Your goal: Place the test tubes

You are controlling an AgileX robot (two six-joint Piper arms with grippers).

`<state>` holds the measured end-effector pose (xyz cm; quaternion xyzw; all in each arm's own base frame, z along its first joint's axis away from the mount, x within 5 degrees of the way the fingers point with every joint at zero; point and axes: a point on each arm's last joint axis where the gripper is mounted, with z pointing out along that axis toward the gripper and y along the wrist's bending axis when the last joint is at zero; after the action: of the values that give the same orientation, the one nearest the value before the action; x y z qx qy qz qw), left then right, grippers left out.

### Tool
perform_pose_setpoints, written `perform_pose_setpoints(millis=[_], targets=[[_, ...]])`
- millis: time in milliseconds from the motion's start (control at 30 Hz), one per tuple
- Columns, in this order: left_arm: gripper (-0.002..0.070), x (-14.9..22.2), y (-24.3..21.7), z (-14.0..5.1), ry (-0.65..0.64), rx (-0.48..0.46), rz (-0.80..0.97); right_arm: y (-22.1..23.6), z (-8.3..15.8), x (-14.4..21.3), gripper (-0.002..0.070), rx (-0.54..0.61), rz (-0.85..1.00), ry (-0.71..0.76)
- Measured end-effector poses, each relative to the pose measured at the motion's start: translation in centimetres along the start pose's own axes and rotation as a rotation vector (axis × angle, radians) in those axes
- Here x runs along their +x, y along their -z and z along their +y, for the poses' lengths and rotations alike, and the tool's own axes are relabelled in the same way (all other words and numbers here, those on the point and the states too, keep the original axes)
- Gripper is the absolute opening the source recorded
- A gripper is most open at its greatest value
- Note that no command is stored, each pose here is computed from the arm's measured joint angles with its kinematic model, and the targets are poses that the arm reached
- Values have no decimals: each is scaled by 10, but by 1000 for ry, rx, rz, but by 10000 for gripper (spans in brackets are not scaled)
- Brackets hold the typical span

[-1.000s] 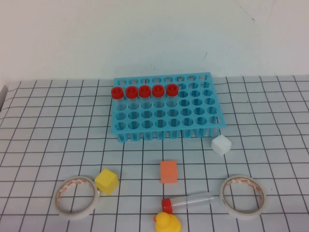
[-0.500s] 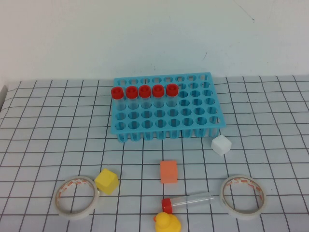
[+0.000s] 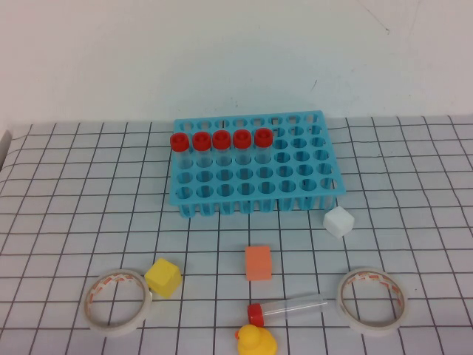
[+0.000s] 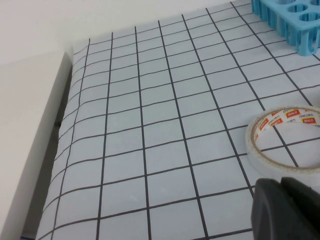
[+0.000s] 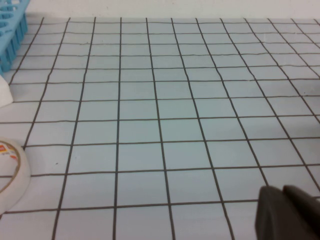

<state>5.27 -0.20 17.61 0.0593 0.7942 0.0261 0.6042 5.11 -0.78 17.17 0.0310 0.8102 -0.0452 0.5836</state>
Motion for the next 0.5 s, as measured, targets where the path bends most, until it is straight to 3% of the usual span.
perform_pose_setpoints(millis=[500], targets=[[-2, 0, 0, 0, 0, 2, 0, 0, 1, -1, -1, -6, -10, -13]])
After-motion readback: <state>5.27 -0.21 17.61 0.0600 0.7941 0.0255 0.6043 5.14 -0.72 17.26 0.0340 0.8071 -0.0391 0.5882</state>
